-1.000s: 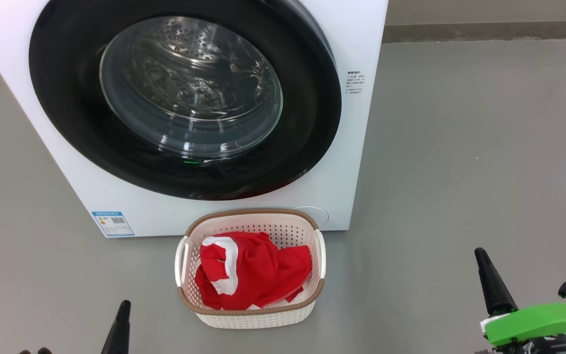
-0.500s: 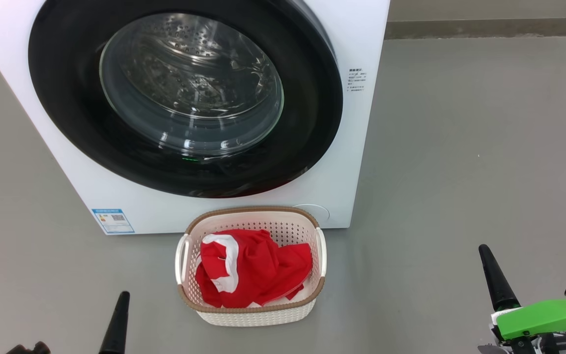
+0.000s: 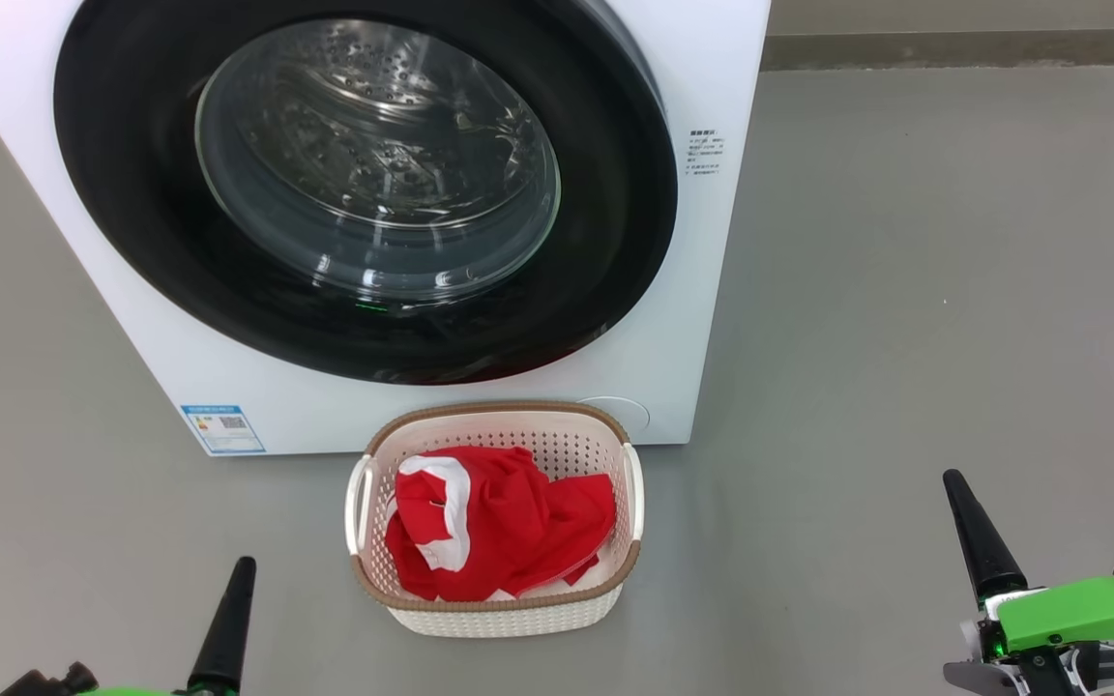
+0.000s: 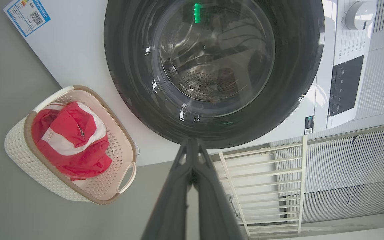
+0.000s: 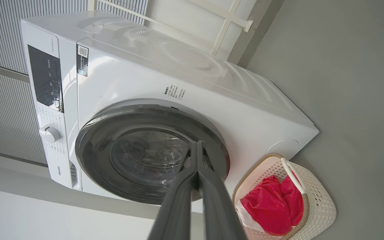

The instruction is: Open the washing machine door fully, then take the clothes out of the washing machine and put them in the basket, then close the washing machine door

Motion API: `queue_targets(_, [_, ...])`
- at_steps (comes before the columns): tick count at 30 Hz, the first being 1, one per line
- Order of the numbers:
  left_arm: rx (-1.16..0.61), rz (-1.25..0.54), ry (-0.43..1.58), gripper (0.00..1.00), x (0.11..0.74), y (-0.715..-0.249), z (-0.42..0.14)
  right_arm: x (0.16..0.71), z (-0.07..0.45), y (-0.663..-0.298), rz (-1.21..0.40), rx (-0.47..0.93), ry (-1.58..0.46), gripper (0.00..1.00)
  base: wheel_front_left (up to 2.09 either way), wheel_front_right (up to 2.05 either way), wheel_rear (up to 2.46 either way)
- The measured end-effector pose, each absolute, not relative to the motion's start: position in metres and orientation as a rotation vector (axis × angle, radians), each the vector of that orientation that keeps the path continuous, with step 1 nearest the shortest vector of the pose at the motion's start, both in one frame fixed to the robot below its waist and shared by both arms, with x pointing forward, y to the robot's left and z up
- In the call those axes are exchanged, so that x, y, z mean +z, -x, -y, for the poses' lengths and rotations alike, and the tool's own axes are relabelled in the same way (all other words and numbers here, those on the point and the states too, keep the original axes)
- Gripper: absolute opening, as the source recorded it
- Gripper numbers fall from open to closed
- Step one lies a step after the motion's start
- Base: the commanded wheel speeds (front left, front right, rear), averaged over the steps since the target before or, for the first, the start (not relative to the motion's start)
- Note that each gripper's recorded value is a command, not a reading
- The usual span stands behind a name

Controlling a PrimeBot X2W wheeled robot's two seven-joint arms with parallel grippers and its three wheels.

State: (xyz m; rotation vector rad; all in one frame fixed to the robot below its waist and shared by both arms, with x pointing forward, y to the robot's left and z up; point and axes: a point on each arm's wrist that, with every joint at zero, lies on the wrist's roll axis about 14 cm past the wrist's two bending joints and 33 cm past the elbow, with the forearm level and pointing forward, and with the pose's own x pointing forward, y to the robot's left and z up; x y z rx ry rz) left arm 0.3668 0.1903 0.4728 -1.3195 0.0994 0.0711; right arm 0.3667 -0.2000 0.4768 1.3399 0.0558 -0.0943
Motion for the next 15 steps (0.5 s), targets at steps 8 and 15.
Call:
queue_targets(8, [0.063, -0.096, 1.419, 0.00, 0.4753, -0.3702, -0.1897, 0.4801, 0.2025, -0.3713, -0.045, -0.090, -1.431, 0.00, 0.00, 0.00, 0.00])
queue_targets(15, [0.054, -0.090, 1.495, 0.00, 0.4783, -0.3731, -0.1891, 0.4788, 0.2031, -0.3716, -0.046, -0.090, -1.509, 0.00, 0.00, 0.00, 0.00])
